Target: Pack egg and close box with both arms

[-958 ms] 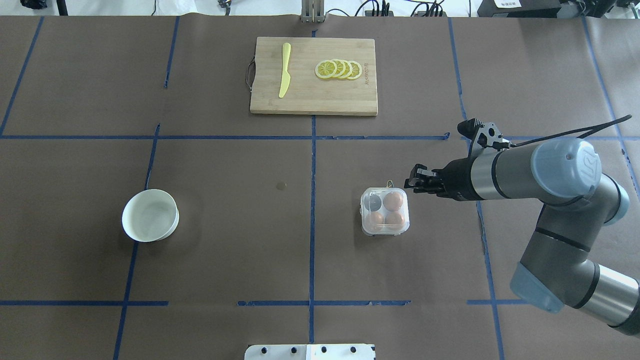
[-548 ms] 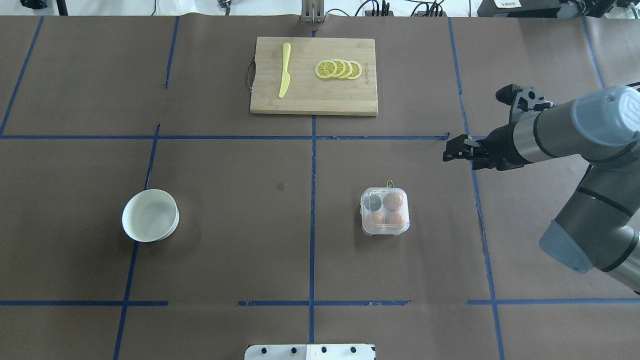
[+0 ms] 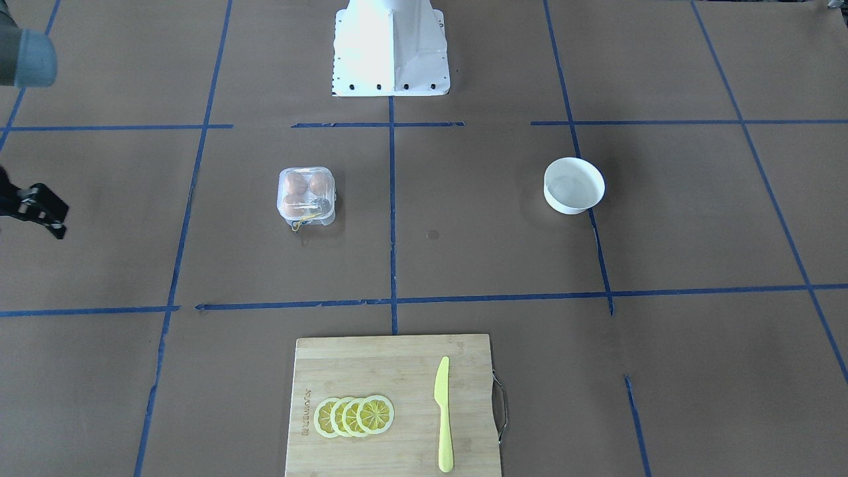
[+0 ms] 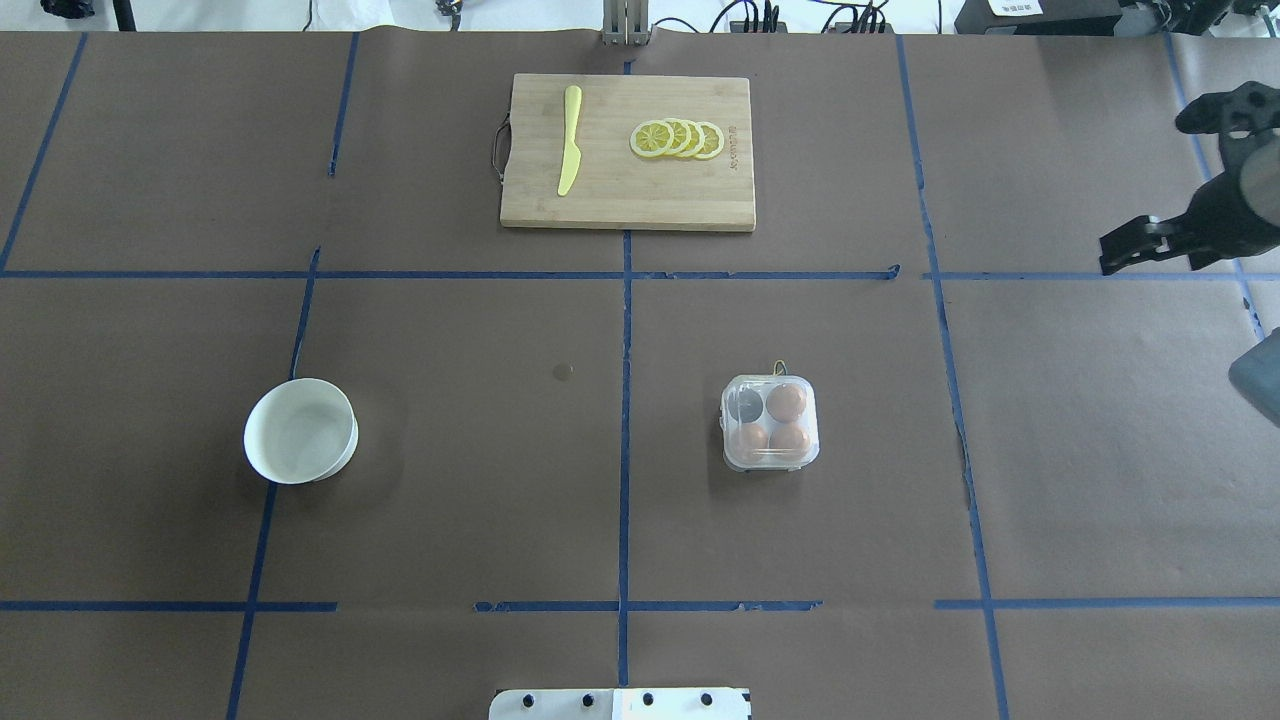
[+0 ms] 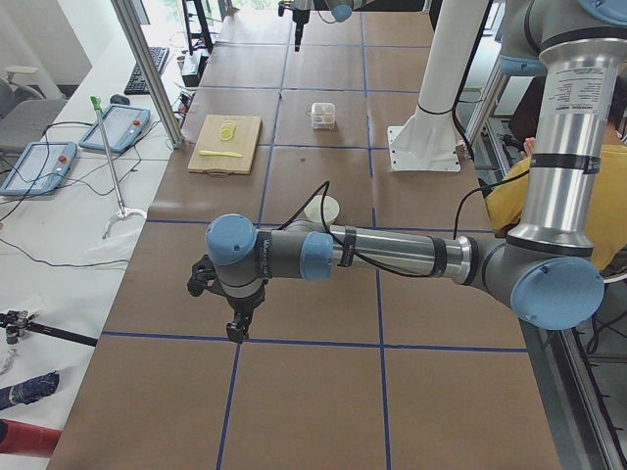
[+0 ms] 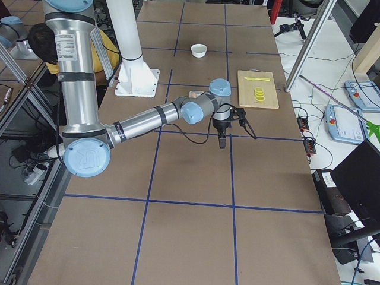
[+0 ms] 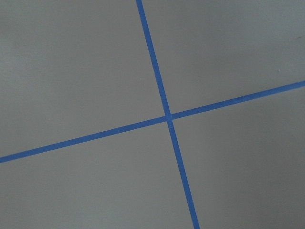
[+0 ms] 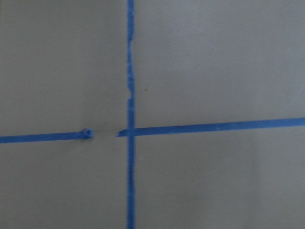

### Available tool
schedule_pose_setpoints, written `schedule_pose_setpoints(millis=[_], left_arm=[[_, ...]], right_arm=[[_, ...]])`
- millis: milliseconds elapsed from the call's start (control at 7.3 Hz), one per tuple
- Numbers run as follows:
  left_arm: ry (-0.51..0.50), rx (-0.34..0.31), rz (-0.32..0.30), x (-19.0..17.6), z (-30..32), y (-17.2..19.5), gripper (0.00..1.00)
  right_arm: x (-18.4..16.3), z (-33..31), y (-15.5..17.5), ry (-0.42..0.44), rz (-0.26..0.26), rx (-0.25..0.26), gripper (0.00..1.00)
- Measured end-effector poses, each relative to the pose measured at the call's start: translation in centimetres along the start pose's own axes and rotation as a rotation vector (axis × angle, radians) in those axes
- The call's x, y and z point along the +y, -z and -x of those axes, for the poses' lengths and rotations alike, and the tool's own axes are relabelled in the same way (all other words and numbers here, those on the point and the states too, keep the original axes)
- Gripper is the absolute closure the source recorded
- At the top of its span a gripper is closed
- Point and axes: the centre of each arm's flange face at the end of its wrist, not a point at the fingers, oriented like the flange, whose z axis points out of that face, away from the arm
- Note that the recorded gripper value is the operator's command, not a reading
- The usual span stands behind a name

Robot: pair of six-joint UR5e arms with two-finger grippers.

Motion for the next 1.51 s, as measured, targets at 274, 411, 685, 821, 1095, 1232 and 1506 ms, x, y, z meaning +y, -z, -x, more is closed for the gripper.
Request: schedule_pose_setpoints(millis=[274, 411, 685, 821, 1095, 1232, 1506], left_arm=[[0.007, 0.001, 0.006, 0.5, 0.1, -0.3, 0.0], [0.011, 0.002, 0.009, 0.7, 0.2, -0.4, 0.0], [0.019, 0.003, 0.014, 1.0, 0.3, -0.6, 0.0], [0.022, 0.003, 0.016, 1.1, 0.4, -0.7, 0.0], [0.033, 0.006, 0.026, 1.6, 0.6, -1.0, 0.0], [0.037, 0.008, 0.029, 1.8, 0.6, -1.1, 0.0], [0.038, 0.008, 0.032, 1.9, 0.7, -1.3, 0.0]], right_arm=[[1.6, -10.8, 2.6, 0.106, 0.085, 0.046, 0.0], [3.8, -15.3, 3.2, 0.116, 0.129, 0.038, 0.0], [9.4, -20.6, 1.5, 0.053, 0.228, 0.019, 0.0], [11.3, -21.8, 0.3, 0.016, 0.263, -0.004, 0.0], [12.7, -23.0, -1.4, -0.024, 0.299, -0.037, 0.0], [12.7, -23.1, -1.5, -0.026, 0.3, -0.041, 0.0], [12.2, -22.8, -1.2, -0.021, 0.291, -0.044, 0.0]])
